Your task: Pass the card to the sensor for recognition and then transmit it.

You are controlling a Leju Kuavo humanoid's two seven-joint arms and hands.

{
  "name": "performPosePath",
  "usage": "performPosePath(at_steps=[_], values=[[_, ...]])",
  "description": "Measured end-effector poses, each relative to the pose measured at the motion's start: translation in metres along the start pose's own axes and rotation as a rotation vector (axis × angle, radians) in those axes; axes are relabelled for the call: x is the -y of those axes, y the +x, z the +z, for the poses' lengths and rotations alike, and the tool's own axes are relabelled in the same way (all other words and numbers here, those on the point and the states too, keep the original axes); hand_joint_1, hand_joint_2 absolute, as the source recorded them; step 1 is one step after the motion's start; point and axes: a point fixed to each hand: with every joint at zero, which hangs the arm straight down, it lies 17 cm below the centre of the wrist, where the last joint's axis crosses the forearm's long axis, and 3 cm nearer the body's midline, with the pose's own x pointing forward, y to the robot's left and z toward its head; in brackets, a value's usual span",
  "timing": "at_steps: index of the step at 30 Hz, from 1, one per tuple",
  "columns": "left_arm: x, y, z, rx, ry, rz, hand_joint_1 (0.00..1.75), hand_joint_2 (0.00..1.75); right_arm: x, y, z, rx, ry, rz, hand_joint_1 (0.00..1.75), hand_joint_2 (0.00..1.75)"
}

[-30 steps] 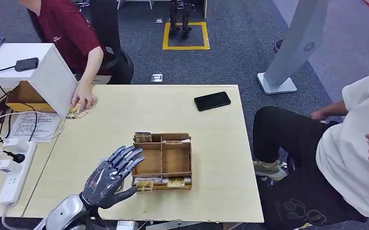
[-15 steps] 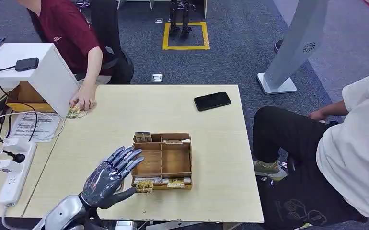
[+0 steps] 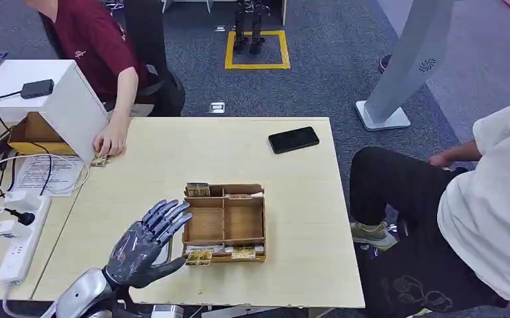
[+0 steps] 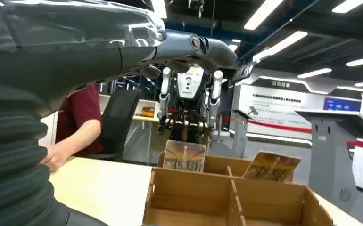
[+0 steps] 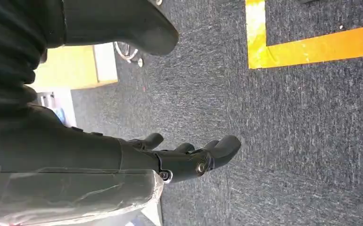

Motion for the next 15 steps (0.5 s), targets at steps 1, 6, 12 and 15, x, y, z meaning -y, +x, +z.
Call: performPosePath(at_steps=[1, 6, 12, 15], values=[[-0.001, 0.001, 0.0, 0.001, 0.005, 0.003, 0.0, 1.75, 0.0, 0.0, 0.0, 0.0, 0.0, 0.0, 0.0, 1.75], [-0.007, 0.003, -0.003, 0.009, 0.029, 0.006, 0.0, 1.75, 0.0, 0.001, 0.0, 0.003, 0.0, 0.0, 0.0, 1.75], [-0.014, 0.006, -0.006, 0.01, 0.062, 0.032, 0.0, 1.75, 0.0, 0.001, 0.0, 0.003, 0.0, 0.0, 0.0, 1.75], [-0.029, 0.004, -0.011, -0.004, 0.122, 0.051, 0.0, 1.75, 0.0, 0.001, 0.0, 0.003, 0.0, 0.0, 0.0, 1.75]])
